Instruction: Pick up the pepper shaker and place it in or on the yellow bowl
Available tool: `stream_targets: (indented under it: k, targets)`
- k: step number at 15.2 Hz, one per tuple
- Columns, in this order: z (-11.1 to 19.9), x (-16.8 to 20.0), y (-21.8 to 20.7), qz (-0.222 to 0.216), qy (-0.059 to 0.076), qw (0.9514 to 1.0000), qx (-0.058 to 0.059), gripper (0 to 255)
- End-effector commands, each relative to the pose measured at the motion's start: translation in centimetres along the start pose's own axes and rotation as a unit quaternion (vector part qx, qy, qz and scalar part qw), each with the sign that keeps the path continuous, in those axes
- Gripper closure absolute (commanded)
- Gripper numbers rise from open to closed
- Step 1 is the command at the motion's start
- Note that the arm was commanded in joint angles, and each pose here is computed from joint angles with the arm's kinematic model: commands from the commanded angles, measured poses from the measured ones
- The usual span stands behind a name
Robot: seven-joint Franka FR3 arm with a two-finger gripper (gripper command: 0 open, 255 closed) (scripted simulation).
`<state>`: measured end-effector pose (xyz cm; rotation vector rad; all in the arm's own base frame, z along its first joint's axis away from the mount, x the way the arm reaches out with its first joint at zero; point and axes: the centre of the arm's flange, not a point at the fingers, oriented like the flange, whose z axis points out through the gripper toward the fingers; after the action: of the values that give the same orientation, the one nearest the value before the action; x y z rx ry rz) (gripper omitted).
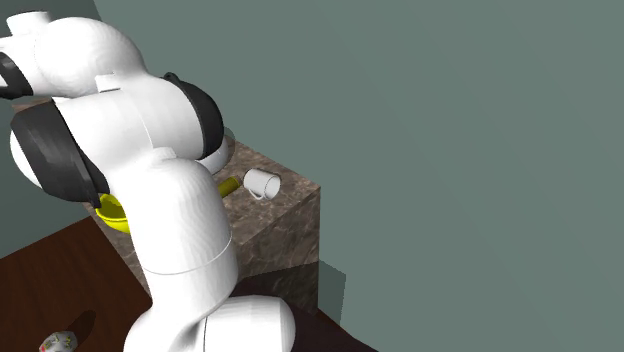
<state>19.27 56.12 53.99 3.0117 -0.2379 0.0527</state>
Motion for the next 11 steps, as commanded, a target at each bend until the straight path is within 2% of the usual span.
stream_targets:
  k: [1,8,11]
  targets:
    - [1.1,-0.1,-0.1,0.000,0.000,1.0000,0.000,255]
    - [4.8,-0.3,-0.5,0.000,0.000,1.0000,0.000,255]
    - [4.8,-0.3,-0.5,0.000,0.000,1.0000,0.000,255]
